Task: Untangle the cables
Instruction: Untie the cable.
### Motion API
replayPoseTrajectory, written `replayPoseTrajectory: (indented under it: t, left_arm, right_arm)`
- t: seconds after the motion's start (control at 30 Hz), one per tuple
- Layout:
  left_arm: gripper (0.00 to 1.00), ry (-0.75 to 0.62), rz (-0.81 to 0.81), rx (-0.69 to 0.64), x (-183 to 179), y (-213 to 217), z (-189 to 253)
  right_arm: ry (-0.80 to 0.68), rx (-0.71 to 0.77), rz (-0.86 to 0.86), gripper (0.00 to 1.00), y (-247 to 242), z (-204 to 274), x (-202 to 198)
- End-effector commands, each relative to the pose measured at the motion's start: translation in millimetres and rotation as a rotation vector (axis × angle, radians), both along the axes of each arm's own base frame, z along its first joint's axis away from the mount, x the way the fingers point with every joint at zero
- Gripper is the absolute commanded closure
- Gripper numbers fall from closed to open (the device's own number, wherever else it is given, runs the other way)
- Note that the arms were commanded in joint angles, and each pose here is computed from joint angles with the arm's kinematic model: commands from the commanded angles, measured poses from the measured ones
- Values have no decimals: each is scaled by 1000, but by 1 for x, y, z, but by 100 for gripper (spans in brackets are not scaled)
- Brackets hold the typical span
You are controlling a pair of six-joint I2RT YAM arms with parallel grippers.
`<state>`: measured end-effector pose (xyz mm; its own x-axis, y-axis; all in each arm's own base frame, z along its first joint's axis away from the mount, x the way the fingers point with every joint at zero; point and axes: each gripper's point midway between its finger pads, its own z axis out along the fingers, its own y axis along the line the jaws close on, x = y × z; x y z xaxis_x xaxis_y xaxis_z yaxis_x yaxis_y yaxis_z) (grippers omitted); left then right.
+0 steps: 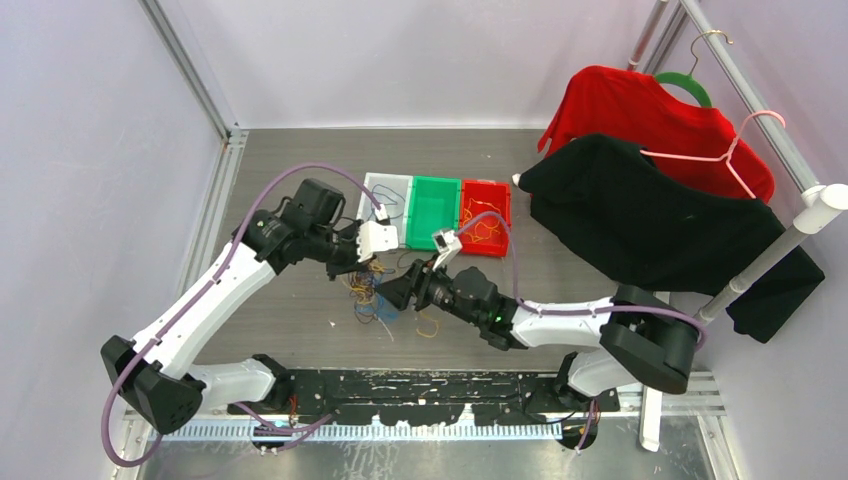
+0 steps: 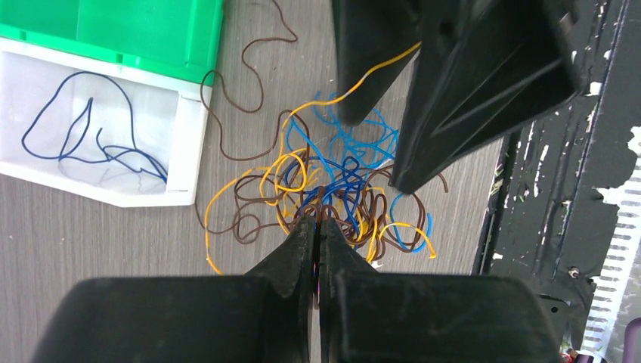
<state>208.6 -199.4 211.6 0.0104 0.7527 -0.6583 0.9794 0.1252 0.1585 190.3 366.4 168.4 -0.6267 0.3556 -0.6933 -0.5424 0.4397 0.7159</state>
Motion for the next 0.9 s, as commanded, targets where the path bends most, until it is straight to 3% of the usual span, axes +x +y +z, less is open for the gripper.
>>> replayPoseTrajectory:
  t: [0.0,0.17,0.47,0.63,0.87]
  left_arm:
    - [100,-50,-12,-71,1,-14,27]
    - [100,-43,-18,-90,-5,-18,35]
    - [100,-75,-22,-130,-6,-21,55]
    - [100,-93,-20,-145,-7,-21,70]
    - [100,-153,-14,-188,-19,-11,117]
  right_arm:
    - [-74,26,5,35,22,27,11]
    - [-77,35,4,39,41,30,21]
    - [-41,13,-6,55,45,9,21]
    - [-39,-54,-43,76,42,-2,28]
    - [2,-158,-252,99,2,-36,48]
